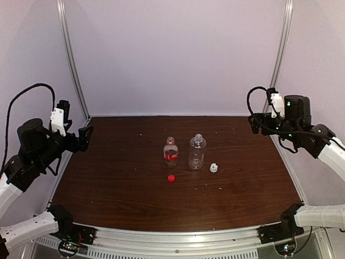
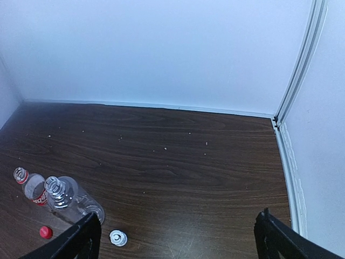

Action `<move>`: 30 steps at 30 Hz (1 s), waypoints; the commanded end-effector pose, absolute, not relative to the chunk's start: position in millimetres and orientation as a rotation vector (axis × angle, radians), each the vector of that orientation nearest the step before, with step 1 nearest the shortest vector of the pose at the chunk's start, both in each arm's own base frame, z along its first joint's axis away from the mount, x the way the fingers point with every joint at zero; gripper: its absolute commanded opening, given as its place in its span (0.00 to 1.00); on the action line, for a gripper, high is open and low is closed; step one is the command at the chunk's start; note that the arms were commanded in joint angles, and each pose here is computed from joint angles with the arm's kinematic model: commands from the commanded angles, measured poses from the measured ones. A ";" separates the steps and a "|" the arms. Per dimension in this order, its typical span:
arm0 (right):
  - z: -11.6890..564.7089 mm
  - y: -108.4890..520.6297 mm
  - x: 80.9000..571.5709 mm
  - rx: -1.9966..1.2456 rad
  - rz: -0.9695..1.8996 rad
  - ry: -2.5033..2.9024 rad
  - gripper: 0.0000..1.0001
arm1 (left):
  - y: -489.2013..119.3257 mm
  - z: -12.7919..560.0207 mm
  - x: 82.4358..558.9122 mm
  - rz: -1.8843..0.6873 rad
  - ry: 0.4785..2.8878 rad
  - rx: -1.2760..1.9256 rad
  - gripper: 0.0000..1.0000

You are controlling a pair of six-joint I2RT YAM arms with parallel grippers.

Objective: Unscrew the bottle caps

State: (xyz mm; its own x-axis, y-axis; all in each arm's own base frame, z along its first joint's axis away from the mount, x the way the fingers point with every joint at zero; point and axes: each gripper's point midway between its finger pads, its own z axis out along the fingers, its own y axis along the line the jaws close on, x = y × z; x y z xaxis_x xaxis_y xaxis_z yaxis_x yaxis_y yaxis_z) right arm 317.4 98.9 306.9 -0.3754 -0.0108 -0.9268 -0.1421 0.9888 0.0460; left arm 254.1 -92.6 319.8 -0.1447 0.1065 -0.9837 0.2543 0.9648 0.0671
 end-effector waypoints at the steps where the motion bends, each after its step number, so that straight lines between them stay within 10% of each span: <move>1: 306.6 95.0 314.8 -0.109 0.130 1.921 1.00 | -97.3 336.8 253.2 -0.163 1.614 0.287 0.98; 30: 301.2 97.6 317.2 -0.132 0.130 1.905 1.00 | -97.0 331.7 252.9 -0.160 1.632 0.291 0.98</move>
